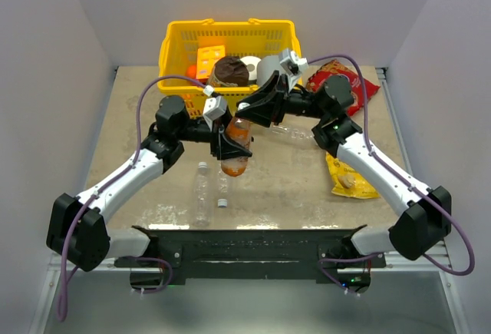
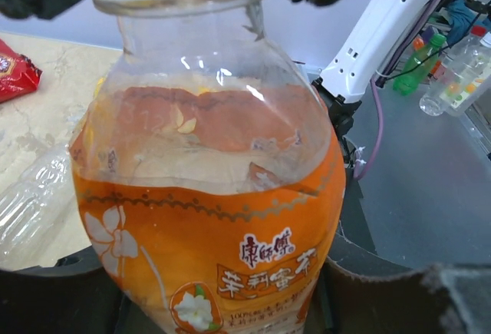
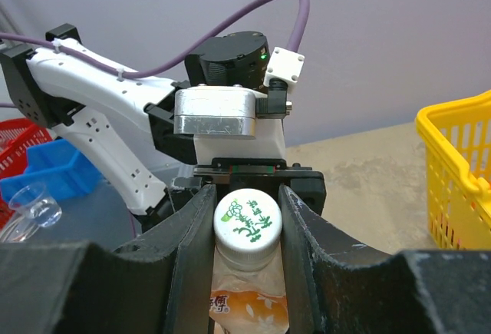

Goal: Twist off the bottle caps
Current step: Unscrew the bottle cap from the plastic bottle.

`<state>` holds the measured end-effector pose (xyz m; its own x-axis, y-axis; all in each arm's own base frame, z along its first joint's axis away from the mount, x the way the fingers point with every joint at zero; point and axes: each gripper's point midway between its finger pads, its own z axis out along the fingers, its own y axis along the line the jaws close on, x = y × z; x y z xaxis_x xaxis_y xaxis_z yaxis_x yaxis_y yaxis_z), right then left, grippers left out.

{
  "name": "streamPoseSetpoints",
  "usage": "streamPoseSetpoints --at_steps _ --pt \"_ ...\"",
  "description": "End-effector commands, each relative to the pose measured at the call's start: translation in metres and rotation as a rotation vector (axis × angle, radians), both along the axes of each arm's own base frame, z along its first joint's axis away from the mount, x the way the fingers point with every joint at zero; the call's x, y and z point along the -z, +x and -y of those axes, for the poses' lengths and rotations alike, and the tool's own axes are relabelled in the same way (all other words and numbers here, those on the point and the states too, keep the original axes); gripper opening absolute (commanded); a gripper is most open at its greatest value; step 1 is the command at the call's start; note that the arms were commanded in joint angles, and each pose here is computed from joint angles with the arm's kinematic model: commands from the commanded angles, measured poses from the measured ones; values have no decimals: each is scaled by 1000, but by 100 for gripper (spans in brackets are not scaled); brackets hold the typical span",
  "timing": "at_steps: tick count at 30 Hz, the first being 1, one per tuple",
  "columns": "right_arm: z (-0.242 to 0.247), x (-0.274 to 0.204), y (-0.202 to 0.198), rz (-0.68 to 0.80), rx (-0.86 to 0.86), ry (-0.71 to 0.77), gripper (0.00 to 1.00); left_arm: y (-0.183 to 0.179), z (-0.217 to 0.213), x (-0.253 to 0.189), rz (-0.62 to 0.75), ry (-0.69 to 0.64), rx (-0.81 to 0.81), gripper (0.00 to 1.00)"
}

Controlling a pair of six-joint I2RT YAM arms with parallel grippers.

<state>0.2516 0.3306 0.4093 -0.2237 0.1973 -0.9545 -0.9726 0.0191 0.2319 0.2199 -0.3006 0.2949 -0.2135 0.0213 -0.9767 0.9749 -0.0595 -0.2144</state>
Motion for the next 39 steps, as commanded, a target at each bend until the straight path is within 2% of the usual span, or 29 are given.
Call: streamPoseSetpoints --at_steps 1,2,4,5,7,8,10,11,13,14,17,22,27,34,39 --pt "5 12 5 -12 29 -41 0 -8 0 -29 128 -50 23 17" --pt "9 9 7 -9 53 -34 5 -4 0 -29 146 -47 4 16" --pt "12 8 14 -24 109 -31 8 6 0 -26 133 -31 -58 14" --pt "15 4 14 -22 131 -24 19 11 0 -26 148 -26 -86 13" --pt "19 2 21 -38 182 -21 28 26 -2 -22 140 0 -179 11" --pt "21 2 23 -42 198 -20 42 32 -3 -21 150 10 -206 10" --pt "25 -1 26 -47 238 -15 55 44 -7 -20 151 29 -286 8" --pt "26 -2 27 -50 250 -13 65 47 -8 -18 151 34 -309 7" --pt "30 -6 26 -44 271 -5 77 58 -13 -18 152 46 -384 7" --pt "32 -8 28 -42 297 3 79 61 -15 -19 158 51 -406 7" --pt "42 -16 36 -55 382 29 83 73 -20 -14 167 95 -522 6" --pt "69 -26 57 -150 614 98 82 93 -26 1 204 201 -721 6" --pt "86 -21 73 -204 814 90 79 91 -19 9 152 203 -741 5" --pt "68 -10 74 -222 878 -8 77 89 -15 13 137 208 -746 5" --pt "53 -11 70 -220 805 5 74 89 -13 16 135 216 -738 4"
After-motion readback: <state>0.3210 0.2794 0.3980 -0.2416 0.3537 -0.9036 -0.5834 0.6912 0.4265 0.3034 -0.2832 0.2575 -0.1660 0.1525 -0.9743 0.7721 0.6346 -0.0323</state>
